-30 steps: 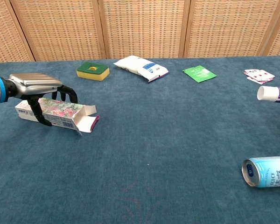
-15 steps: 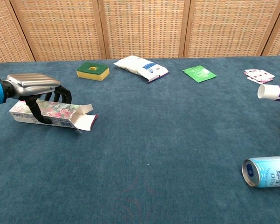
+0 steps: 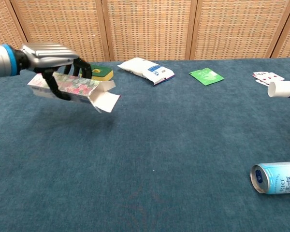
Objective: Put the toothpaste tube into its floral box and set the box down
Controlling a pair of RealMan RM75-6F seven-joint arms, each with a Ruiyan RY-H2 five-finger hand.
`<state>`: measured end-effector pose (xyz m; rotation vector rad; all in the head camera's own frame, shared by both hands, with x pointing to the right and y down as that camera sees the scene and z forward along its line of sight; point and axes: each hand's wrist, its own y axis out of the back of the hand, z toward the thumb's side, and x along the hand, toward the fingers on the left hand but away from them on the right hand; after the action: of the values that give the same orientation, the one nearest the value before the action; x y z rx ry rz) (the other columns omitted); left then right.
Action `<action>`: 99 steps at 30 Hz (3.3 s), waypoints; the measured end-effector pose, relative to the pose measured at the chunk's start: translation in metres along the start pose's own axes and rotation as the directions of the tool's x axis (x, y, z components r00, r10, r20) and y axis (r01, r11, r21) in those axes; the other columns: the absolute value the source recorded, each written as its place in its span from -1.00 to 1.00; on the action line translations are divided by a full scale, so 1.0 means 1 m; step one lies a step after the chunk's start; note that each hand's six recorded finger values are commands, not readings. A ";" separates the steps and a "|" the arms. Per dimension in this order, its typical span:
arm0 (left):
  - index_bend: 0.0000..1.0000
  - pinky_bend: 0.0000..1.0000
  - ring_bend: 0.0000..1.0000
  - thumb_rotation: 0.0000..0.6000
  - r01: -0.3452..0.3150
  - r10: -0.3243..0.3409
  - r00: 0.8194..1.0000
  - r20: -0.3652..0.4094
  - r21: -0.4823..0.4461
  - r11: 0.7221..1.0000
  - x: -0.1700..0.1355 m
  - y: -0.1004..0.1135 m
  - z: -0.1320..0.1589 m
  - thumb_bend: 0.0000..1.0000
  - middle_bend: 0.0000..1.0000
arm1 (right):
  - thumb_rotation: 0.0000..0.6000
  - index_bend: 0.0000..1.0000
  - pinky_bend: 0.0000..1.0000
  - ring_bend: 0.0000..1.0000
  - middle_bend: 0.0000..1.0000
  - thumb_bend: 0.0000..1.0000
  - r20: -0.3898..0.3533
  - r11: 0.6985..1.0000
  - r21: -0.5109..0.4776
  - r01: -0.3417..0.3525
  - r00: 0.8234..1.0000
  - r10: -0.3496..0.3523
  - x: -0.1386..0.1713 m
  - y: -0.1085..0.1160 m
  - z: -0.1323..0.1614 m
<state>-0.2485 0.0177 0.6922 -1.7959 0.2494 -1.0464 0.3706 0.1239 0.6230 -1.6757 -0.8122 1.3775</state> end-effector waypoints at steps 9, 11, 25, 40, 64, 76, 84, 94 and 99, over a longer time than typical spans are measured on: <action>-0.12 -0.09 -0.19 1.00 -0.033 0.031 0.997 0.069 0.025 0.999 0.056 0.057 0.050 -0.47 -0.17 | 1.00 0.19 -0.35 -0.23 0.15 -0.06 0.004 0.997 0.071 -0.034 0.999 0.034 -0.005 0.033 0.020; -0.12 -0.09 -0.19 1.00 -0.039 0.036 0.996 0.081 0.035 0.999 0.068 0.067 0.061 -0.47 -0.17 | 1.00 0.19 -0.35 -0.22 0.15 -0.06 0.014 0.996 0.075 -0.044 0.999 0.044 -0.006 0.039 0.024; -0.11 -0.13 -0.19 1.00 -0.071 0.061 0.983 0.171 0.053 0.996 0.128 0.106 0.161 -0.47 -0.17 | 1.00 0.19 -0.35 -0.21 0.15 -0.06 0.072 0.995 0.066 -0.071 0.995 0.067 -0.017 0.057 0.037; -0.11 -0.13 -0.19 1.00 -0.080 0.086 0.981 0.173 -0.042 0.996 0.153 0.114 0.215 -0.47 -0.17 | 1.00 0.19 -0.35 -0.20 0.16 -0.05 0.084 0.992 0.074 -0.098 0.992 0.092 -0.017 0.048 0.040; -0.11 -0.13 -0.19 1.00 -0.064 0.078 0.987 0.138 -0.106 0.992 0.164 0.119 0.243 -0.47 -0.16 | 1.00 0.20 -0.24 -0.13 0.18 0.02 0.126 0.975 0.172 -0.139 0.985 0.118 -0.019 0.042 0.051; -0.10 -0.13 -0.19 1.00 -0.058 0.079 0.989 0.121 -0.169 0.984 0.167 0.121 0.251 -0.47 -0.15 | 1.00 0.20 -0.15 -0.13 0.18 0.08 0.158 0.965 0.209 -0.156 0.980 0.124 -0.021 0.042 0.062; -0.10 -0.13 -0.19 1.00 -0.050 0.080 0.990 0.116 -0.242 0.969 0.168 0.119 0.261 -0.47 -0.14 | 1.00 0.20 -0.14 -0.12 0.19 0.08 0.152 0.963 0.214 -0.164 0.979 0.133 -0.021 0.041 0.074; -0.06 -0.13 -0.17 1.00 -0.028 0.076 0.990 0.122 -0.350 0.936 0.167 0.116 0.272 -0.46 -0.11 | 1.00 0.20 -0.13 -0.11 0.20 0.09 0.166 0.948 0.277 -0.160 0.979 0.117 -0.019 0.046 0.079; -0.05 -0.12 -0.17 1.00 -0.037 0.095 0.989 0.115 -0.426 0.904 0.167 0.116 0.278 -0.40 -0.09 | 1.00 0.20 -0.12 -0.11 0.19 0.09 0.184 0.928 0.341 -0.153 0.978 0.093 -0.015 0.051 0.081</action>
<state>0.0919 0.0463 0.6506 -2.2216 0.4819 -0.8623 0.2880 0.1016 0.5785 -1.3636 -0.5139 1.6574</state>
